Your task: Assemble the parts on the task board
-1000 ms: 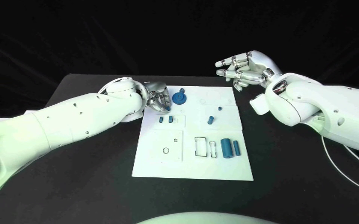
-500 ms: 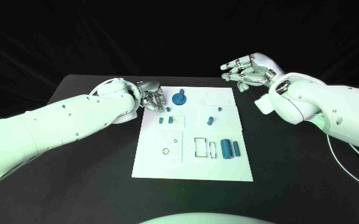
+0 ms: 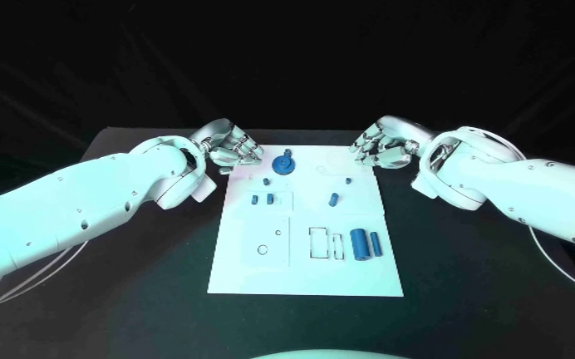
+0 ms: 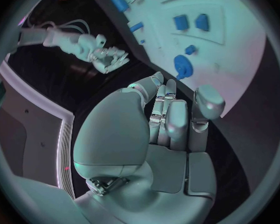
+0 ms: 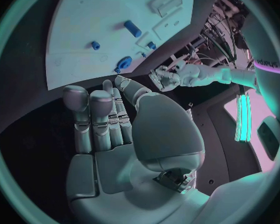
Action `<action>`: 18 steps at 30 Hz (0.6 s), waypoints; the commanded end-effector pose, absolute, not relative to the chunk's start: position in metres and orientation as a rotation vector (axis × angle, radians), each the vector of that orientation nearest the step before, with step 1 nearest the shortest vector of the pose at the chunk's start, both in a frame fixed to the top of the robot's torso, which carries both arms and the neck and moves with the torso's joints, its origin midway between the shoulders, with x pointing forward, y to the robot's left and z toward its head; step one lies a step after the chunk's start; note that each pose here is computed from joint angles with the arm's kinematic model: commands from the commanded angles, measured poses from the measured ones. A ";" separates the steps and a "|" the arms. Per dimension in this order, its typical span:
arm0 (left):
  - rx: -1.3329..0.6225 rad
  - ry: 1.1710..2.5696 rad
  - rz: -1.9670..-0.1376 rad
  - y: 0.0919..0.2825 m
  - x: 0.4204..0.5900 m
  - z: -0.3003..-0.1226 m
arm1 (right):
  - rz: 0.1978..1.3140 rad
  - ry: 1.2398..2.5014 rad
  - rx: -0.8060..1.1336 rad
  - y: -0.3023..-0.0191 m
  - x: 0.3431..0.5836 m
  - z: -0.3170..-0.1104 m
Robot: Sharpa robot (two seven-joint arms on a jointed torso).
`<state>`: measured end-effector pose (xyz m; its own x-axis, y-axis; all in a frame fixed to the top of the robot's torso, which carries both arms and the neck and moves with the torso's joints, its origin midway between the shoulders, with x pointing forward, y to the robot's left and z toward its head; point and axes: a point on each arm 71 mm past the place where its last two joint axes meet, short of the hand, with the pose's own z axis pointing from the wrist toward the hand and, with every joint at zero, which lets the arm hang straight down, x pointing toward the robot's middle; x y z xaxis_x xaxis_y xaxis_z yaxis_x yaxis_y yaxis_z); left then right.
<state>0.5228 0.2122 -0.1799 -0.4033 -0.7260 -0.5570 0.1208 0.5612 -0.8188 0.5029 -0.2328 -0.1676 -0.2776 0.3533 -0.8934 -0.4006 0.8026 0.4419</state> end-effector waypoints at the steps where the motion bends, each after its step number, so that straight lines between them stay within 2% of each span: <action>1: -1.075 1.497 -1.312 0.220 0.522 -0.175 | 0.477 1.735 -0.296 -0.226 0.500 -0.179; 7: -1.293 1.392 -1.421 0.227 0.518 -0.175 | 0.407 1.739 -0.380 -0.215 0.498 -0.191; 18: -1.368 1.360 -1.479 0.227 0.513 -0.175 | 0.396 1.748 -0.426 -0.199 0.497 -0.207</action>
